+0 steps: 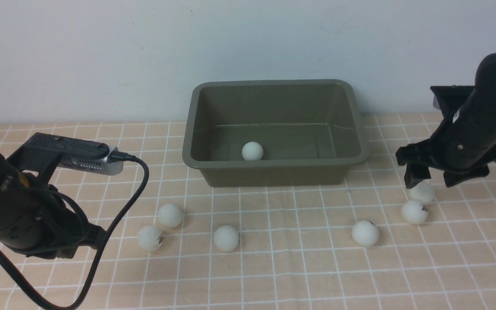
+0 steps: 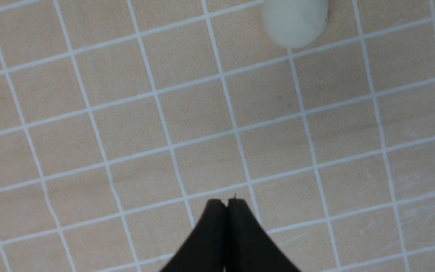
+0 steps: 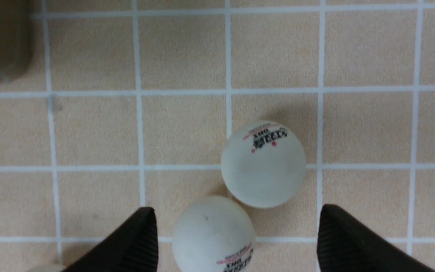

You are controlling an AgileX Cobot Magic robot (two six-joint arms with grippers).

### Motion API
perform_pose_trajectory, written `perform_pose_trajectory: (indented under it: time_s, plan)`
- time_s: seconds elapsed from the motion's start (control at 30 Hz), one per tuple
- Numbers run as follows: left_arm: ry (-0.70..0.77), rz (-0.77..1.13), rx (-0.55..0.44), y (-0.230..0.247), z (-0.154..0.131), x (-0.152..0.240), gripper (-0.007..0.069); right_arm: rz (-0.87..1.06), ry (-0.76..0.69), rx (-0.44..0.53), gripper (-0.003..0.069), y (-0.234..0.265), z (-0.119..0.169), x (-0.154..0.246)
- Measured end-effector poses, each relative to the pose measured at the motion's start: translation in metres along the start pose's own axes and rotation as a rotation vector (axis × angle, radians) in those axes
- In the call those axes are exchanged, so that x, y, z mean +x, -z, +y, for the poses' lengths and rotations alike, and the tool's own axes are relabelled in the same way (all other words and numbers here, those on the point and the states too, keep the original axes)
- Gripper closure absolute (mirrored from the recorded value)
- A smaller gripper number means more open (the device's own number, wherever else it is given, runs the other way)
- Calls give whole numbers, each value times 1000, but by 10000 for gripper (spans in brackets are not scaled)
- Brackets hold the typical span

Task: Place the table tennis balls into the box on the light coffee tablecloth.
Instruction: 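Reach for and grasp a ping pong ball on the table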

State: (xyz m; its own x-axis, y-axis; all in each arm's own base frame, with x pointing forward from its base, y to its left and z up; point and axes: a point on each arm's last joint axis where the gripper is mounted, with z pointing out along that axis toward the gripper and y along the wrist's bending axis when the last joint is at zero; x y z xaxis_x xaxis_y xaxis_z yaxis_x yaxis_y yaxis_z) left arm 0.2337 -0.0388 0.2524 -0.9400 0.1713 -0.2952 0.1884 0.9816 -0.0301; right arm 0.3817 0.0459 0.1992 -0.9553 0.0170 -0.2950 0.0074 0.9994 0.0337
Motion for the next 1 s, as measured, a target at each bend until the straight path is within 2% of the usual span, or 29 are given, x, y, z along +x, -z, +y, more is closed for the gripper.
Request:
perform_pose_trajectory:
  time_s: [0.4,0.8,1.0]
  plan:
    - [-4,19,1,0,0,2,694,-30,-4,75,148,-22,-6,-5]
    - [-4,20,1,0,0,2,694,-32,1,76,150,-35,-6,-6]
    - [-4,20,1,0,0,2,694,-34,1,75,191,-38,-6,-6]
